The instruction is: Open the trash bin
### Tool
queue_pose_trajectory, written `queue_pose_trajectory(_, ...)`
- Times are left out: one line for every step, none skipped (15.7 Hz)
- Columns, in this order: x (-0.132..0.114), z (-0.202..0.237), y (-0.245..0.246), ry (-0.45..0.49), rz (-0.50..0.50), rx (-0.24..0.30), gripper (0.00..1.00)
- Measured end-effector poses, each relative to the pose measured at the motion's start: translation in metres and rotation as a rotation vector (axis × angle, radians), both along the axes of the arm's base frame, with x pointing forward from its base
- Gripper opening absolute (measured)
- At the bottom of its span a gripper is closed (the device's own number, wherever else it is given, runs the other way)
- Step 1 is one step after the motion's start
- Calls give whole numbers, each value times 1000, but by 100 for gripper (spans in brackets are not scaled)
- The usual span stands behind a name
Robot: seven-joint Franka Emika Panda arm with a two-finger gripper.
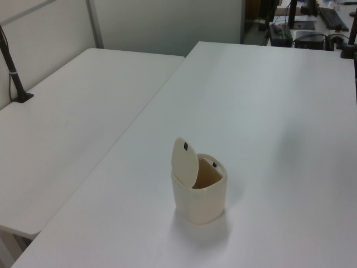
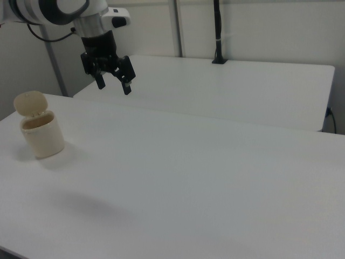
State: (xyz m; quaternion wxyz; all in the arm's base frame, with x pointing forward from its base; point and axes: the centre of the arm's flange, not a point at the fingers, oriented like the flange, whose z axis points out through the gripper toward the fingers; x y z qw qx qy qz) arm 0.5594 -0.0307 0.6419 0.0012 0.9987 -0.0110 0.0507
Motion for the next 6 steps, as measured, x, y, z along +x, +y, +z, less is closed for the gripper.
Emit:
queue_pose_trajectory(1,0,0,-4,0,0,100)
queue_pose_trajectory(1,0,0,-7,0,0,100)
queue_pose_trajectory(2,-1,0,-7,0,0,100)
queue_pose_trajectory(2,-1,0,-6,0,1,100)
queue_pose_trajectory(2,-1,0,-6,0,1,100)
queue_pose_trajectory(2,-1,0,-6,0,1,100)
